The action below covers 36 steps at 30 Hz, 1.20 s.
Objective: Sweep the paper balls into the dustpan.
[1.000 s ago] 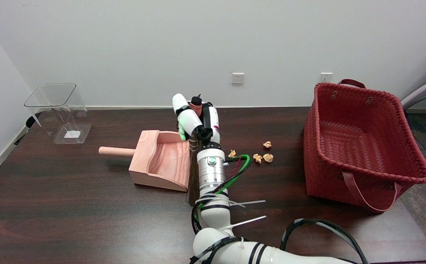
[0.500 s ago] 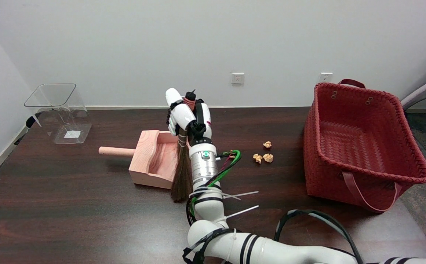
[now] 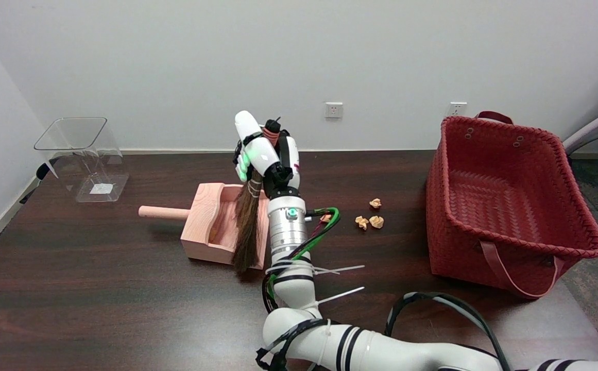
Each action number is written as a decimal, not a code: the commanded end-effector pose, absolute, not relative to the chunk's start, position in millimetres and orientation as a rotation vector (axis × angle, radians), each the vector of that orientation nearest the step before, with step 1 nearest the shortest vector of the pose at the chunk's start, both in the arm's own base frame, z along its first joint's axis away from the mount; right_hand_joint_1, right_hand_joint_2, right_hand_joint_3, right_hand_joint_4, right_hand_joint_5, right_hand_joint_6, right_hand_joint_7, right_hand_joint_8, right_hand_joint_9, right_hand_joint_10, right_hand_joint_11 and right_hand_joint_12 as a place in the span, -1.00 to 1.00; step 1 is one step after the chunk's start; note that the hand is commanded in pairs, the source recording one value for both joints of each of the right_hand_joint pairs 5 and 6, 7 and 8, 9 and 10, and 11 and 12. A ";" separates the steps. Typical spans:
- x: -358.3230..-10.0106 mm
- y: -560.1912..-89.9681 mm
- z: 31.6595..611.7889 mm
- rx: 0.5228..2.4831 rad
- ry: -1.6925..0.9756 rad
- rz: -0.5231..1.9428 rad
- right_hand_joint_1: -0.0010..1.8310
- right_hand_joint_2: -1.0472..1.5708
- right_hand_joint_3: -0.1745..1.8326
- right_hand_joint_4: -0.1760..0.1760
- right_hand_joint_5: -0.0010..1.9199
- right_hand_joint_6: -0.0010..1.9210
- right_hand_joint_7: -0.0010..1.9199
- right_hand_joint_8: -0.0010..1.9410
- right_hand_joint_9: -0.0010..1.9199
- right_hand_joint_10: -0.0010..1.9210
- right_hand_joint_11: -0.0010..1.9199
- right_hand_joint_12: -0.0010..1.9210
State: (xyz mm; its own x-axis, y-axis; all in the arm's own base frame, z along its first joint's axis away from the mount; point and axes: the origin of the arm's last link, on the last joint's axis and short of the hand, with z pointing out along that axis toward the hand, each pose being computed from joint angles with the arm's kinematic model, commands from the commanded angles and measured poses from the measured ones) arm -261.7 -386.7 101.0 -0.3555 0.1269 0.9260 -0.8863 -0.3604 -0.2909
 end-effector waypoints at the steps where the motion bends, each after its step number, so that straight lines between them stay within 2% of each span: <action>1: -243.6 -370.5 113.4 1.190 -1.044 1.895 -0.26 1.00 -0.69 0.00 1.00 1.00 1.00 0.98 1.00 1.00 1.00 1.00; 13: -215.0 -355.7 141.6 1.265 -0.895 1.913 -0.24 1.00 -0.74 0.00 1.00 1.00 1.00 0.98 1.00 1.00 1.00 1.00; 21: -187.4 -347.3 185.9 1.348 -0.779 1.851 -0.12 1.00 -0.81 0.00 1.00 1.00 1.00 0.98 1.00 1.00 1.00 1.00; 28: -169.6 -333.4 233.3 1.372 -0.658 1.706 -0.09 1.00 -0.70 0.00 1.00 1.00 1.00 0.98 1.00 1.00 1.00 1.00; 34: -168.1 -328.9 264.0 1.362 -0.564 1.662 -0.07 1.00 -0.60 0.00 1.00 1.00 1.00 0.98 1.00 1.00 1.00 1.00; 36: -169.8 -327.6 276.1 1.356 -0.535 1.640 -0.06 1.00 -0.51 0.00 1.00 1.00 1.00 0.98 1.00 1.00 1.00 1.00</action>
